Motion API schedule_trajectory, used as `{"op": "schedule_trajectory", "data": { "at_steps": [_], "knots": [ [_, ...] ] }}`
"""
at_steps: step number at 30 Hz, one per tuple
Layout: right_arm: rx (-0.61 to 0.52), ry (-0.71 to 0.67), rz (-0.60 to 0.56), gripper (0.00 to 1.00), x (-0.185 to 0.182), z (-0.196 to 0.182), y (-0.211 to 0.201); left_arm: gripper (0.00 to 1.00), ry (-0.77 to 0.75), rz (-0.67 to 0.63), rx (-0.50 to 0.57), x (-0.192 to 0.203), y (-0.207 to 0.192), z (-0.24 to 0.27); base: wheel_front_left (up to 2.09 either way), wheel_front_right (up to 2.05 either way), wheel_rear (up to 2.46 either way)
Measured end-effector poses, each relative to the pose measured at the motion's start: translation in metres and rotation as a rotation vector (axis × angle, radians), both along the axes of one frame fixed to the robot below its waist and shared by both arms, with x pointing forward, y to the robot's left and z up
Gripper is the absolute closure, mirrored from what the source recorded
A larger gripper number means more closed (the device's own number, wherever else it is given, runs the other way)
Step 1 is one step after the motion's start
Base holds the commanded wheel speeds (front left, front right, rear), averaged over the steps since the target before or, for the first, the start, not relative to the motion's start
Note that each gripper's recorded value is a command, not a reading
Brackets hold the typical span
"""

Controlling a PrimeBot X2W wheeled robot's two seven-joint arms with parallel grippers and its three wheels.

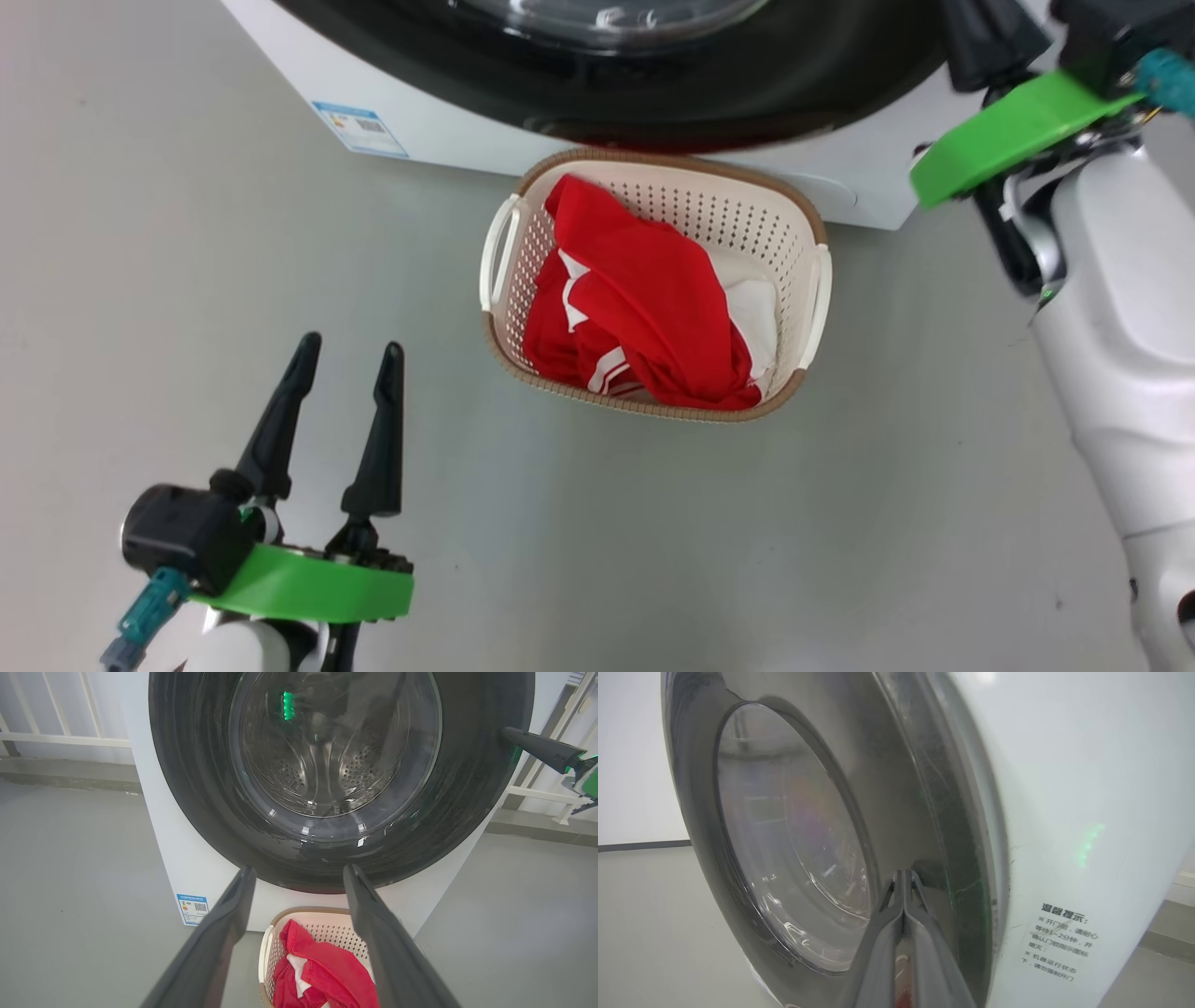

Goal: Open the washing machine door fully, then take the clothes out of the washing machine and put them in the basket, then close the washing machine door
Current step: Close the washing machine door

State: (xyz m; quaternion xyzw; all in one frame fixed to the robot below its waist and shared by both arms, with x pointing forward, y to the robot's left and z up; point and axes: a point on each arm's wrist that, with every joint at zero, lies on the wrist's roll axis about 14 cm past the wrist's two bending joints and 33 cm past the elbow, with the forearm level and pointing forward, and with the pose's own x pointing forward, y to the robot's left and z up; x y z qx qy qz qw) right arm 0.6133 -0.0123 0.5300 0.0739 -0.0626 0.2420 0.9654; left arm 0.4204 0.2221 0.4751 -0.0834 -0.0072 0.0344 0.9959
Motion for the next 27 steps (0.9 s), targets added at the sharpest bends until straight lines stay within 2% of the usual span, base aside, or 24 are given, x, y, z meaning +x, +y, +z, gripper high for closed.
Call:
{"op": "schedule_trajectory", "data": {
  "at_steps": [8,19,21,22,23,24,25,27],
  "knots": [
    [0.020,0.004,-0.023,1.00,0.019,-0.003,-0.005,0.00,0.022,-0.009,-0.002,0.008,-0.002,-0.010,0.00,0.00,0.00],
    [0.066,-0.013,-0.048,1.00,0.019,0.007,-0.007,0.00,0.022,-0.012,-0.003,0.013,-0.002,-0.011,0.00,0.00,0.00],
    [0.071,-0.023,-0.056,0.96,0.018,0.012,-0.010,0.00,0.013,-0.015,-0.005,0.014,-0.003,-0.008,0.00,0.00,0.00],
    [0.071,-0.028,-0.060,0.90,0.017,0.014,-0.012,0.00,0.010,-0.016,-0.006,0.014,-0.004,-0.007,0.00,0.00,0.00],
    [0.071,-0.031,-0.066,0.80,0.017,0.016,-0.014,0.00,0.007,-0.019,-0.008,0.015,-0.005,-0.006,0.00,0.00,0.00],
    [0.070,-0.035,-0.075,0.55,0.015,0.018,-0.016,0.00,0.004,-0.022,-0.009,0.015,-0.006,-0.005,0.00,0.00,0.00],
    [0.071,-0.038,-0.083,0.00,0.014,0.020,-0.020,0.00,-0.001,-0.026,-0.011,0.016,-0.007,-0.004,0.00,0.00,0.00],
    [0.069,-0.037,-0.093,0.00,0.010,0.020,-0.025,0.00,-0.010,-0.032,-0.016,0.016,-0.010,-0.001,0.00,0.00,0.00]
  ]
}}
